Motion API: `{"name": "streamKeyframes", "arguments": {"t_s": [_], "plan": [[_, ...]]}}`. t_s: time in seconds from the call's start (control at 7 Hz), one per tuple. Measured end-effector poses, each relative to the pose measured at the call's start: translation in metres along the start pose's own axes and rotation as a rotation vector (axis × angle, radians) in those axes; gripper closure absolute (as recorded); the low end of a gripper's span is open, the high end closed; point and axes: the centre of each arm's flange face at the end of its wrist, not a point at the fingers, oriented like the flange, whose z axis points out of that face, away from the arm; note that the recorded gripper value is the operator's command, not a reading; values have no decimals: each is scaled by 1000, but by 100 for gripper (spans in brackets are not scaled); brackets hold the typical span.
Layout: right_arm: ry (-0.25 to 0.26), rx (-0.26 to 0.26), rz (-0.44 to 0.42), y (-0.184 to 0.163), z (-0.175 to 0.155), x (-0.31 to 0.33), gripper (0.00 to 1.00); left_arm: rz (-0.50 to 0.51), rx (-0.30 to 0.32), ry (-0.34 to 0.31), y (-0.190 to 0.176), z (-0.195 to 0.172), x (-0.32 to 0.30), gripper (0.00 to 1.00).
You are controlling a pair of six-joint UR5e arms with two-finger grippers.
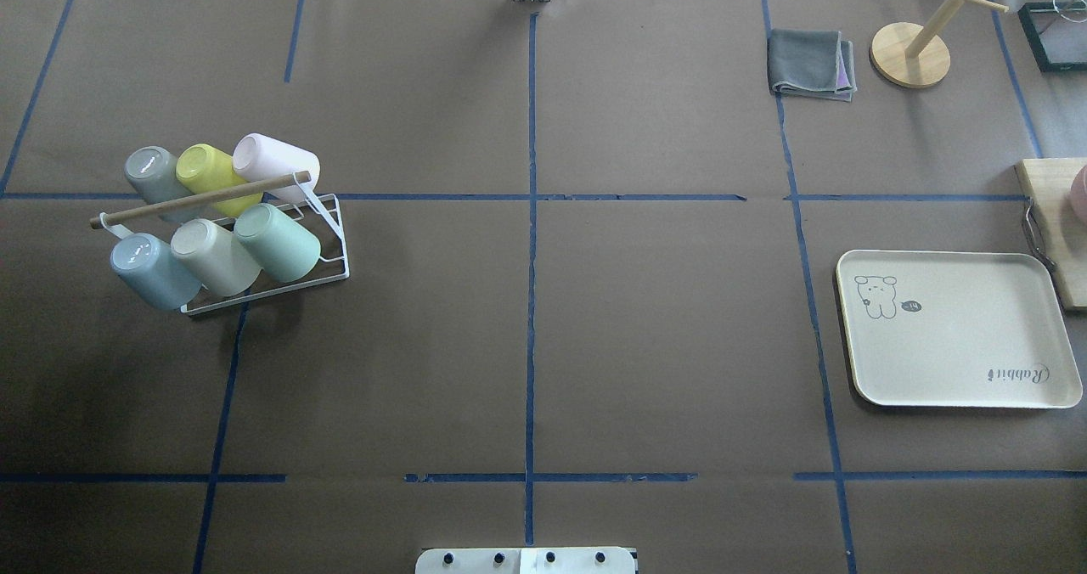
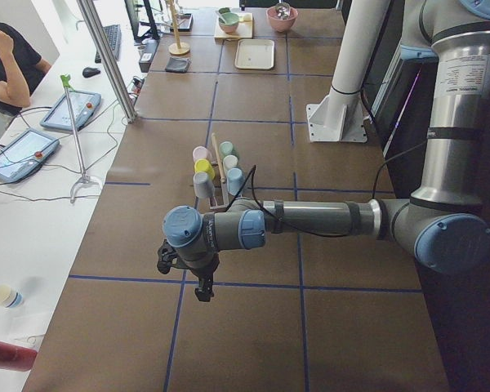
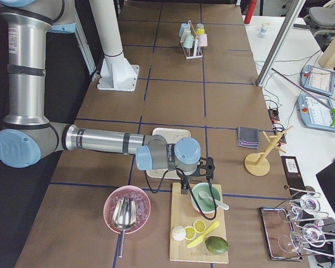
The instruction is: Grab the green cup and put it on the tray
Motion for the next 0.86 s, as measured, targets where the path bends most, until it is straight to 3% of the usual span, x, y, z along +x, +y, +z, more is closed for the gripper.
{"name": "streamKeyframes", "arguments": {"t_s": [0.43,0.86], "plan": [[31,59,40,46,51,-27,0,1,1,0,0,0,1,0],[65,51,26,65,103,-24,0,4,4,-1,-1,-2,2,0]]}}
